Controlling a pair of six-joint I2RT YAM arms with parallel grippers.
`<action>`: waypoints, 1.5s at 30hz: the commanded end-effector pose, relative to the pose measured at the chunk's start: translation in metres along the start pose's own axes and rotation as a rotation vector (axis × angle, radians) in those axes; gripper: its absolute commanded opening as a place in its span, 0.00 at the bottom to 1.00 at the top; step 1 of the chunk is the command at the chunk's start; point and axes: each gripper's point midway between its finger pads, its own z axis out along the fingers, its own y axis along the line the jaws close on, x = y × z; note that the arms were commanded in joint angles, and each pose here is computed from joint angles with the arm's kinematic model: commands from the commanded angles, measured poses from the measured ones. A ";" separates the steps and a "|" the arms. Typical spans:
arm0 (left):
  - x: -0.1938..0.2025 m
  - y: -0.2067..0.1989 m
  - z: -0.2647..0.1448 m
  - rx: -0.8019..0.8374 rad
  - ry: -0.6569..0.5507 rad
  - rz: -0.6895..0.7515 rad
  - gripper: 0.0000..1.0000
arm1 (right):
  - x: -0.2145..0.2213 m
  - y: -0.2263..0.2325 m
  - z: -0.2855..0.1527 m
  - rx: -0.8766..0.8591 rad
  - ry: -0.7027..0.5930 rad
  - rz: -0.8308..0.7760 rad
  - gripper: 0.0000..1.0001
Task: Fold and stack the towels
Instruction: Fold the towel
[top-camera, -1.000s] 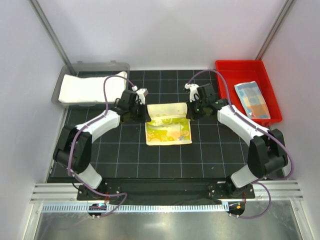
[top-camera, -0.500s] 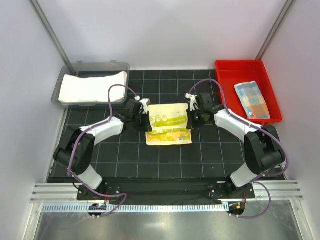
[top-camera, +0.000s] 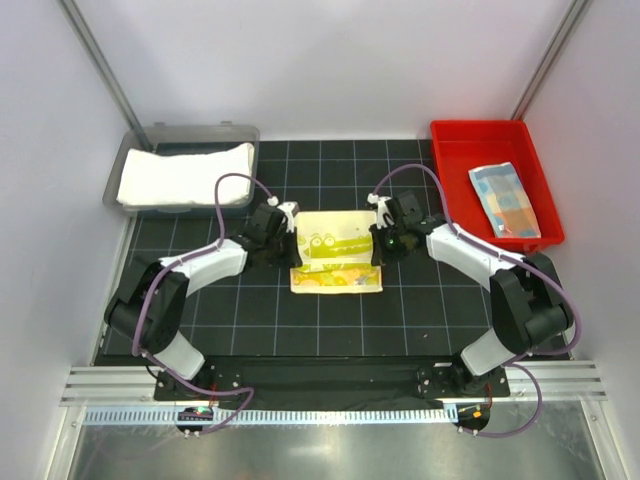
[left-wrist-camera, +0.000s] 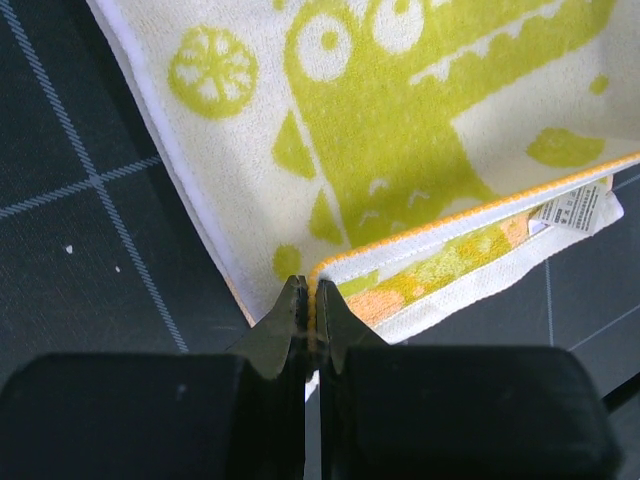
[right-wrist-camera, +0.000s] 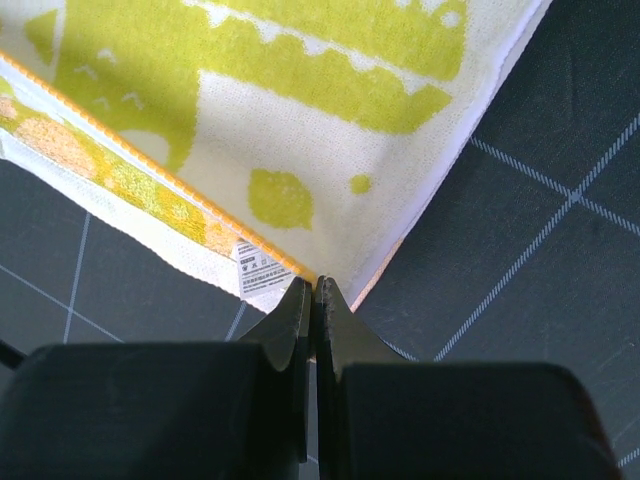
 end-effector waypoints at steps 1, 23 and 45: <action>-0.014 0.009 -0.013 -0.058 -0.072 0.016 0.00 | -0.002 -0.012 -0.011 0.081 -0.023 0.004 0.02; 0.000 0.011 -0.024 -0.099 -0.085 -0.013 0.00 | 0.009 -0.001 -0.024 0.102 -0.030 0.006 0.02; 0.032 -0.032 -0.052 0.049 -0.084 -0.051 0.44 | 0.041 -0.002 -0.035 0.169 0.116 0.106 0.39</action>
